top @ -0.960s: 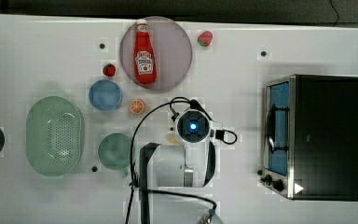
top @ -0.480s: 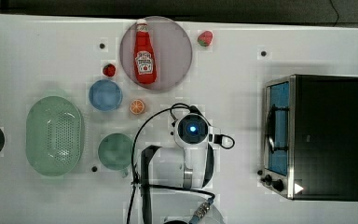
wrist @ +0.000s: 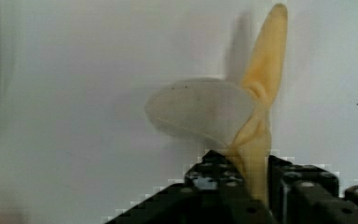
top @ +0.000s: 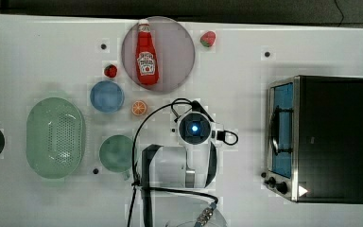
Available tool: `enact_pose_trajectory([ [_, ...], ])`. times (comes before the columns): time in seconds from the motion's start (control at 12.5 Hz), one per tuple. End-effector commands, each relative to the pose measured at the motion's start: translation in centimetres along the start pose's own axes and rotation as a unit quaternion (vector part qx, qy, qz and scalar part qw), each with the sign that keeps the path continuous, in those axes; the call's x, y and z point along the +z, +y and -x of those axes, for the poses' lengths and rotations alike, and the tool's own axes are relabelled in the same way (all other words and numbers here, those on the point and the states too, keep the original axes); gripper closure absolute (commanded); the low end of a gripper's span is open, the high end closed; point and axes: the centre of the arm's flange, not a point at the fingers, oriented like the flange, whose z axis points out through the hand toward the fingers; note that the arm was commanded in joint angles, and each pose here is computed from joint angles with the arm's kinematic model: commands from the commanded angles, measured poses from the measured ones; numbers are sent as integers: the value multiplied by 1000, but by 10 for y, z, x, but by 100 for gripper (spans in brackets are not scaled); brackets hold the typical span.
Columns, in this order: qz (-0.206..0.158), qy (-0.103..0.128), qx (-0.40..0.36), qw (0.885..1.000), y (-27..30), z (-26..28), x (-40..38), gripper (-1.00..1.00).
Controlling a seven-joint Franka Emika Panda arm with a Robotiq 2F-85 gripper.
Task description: Pick banana from table and place on oven.
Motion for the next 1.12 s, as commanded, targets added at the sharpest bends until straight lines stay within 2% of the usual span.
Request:
enact_pose_trajectory([
  [0.08,-38,28,16,999,-4,-8,-57,62],
  [0.4,-43,31,15,999,-5,-8,-198,62],
  [0.72,-26,17,17,999,13,2,-347,62],
  [0.88,-29,17,26,999,21,-3,-393,62],
  [1.12,-37,14,64,997,45,-42,-410,62],
])
